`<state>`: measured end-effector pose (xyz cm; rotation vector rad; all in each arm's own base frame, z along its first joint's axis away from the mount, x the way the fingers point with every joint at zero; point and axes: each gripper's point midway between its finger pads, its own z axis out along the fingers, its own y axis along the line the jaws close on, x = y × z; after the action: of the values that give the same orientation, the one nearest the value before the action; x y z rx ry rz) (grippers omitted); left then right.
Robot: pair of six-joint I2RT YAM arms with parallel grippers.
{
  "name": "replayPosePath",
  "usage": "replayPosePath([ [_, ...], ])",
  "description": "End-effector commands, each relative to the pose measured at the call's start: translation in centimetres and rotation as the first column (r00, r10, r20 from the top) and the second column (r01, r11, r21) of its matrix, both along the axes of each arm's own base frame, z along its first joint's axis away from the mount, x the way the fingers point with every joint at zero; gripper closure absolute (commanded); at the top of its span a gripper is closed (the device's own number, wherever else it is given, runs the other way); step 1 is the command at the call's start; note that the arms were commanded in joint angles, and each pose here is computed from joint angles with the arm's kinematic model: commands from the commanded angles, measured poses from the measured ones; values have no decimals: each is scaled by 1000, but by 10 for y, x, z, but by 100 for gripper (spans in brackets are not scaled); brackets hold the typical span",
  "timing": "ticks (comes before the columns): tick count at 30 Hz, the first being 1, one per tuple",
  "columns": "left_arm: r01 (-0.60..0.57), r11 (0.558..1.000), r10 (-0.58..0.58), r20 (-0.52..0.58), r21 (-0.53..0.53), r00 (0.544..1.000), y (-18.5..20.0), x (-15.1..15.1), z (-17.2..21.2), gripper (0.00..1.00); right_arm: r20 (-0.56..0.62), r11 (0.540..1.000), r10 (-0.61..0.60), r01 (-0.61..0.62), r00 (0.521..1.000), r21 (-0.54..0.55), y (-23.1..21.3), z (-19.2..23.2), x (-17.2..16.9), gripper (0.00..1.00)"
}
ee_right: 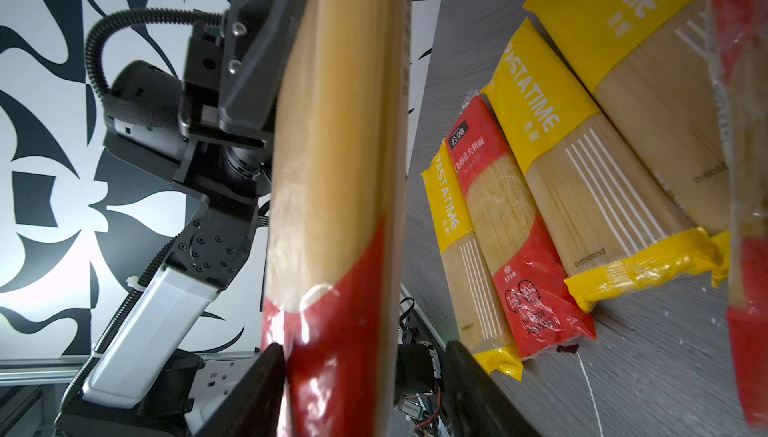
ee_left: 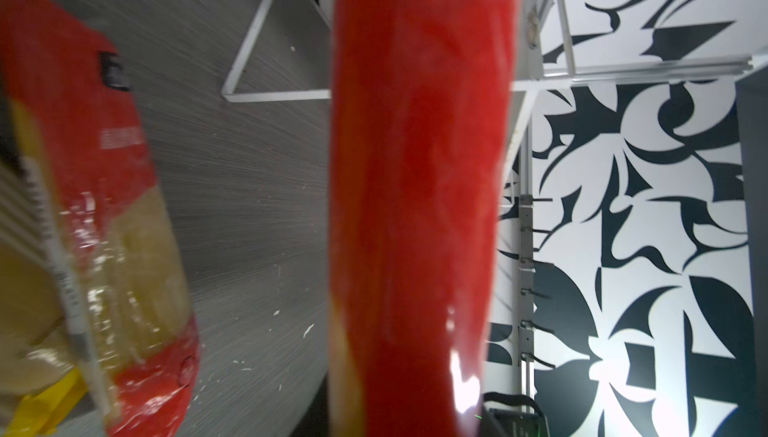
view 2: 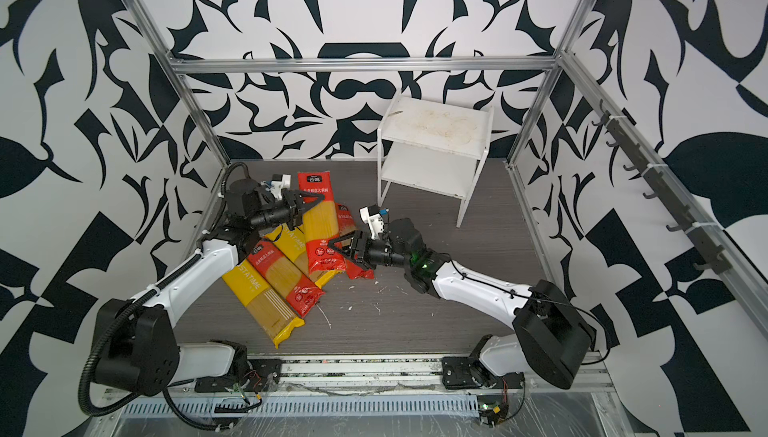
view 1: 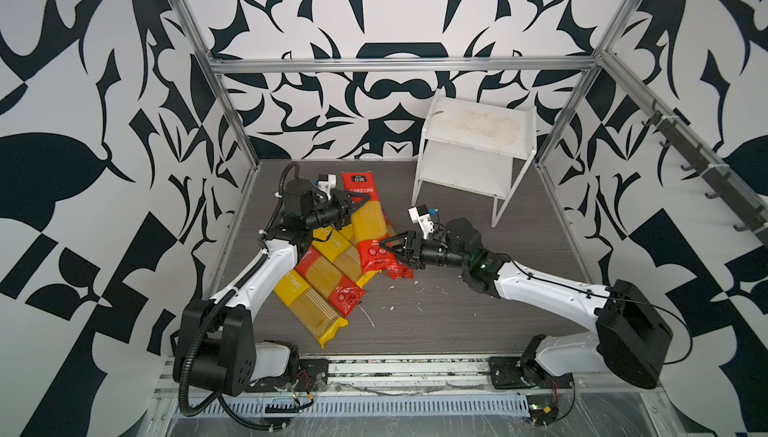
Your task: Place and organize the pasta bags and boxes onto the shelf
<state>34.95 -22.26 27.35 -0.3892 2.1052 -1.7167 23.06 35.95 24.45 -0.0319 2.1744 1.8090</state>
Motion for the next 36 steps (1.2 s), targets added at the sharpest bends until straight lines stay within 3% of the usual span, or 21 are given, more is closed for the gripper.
replayPosePath([
  [1,67,992,-49,162,-107,986,-20,-2,66,79,96,994,30,-40,995,105,-1,39,-3,37],
  [7,100,988,-75,201,-121,977,-39,2,86,79,143,975,-1,-31,990,218,-10,75,2,42],
  [14,103,987,-77,199,-125,977,-44,11,89,76,177,980,-41,4,983,201,-22,88,4,79],
  [17,105,986,-78,205,-129,976,-45,13,95,66,203,983,-62,25,977,183,-27,95,7,86],
  [21,111,986,-82,215,-126,973,-45,12,103,43,232,980,-98,53,968,191,-35,108,15,93],
  [27,85,991,-60,223,-103,973,-39,17,103,21,311,965,-171,96,935,242,-55,163,33,100],
  [36,34,993,-5,249,-111,969,-19,9,105,11,387,953,-243,145,890,264,-78,229,60,100],
])
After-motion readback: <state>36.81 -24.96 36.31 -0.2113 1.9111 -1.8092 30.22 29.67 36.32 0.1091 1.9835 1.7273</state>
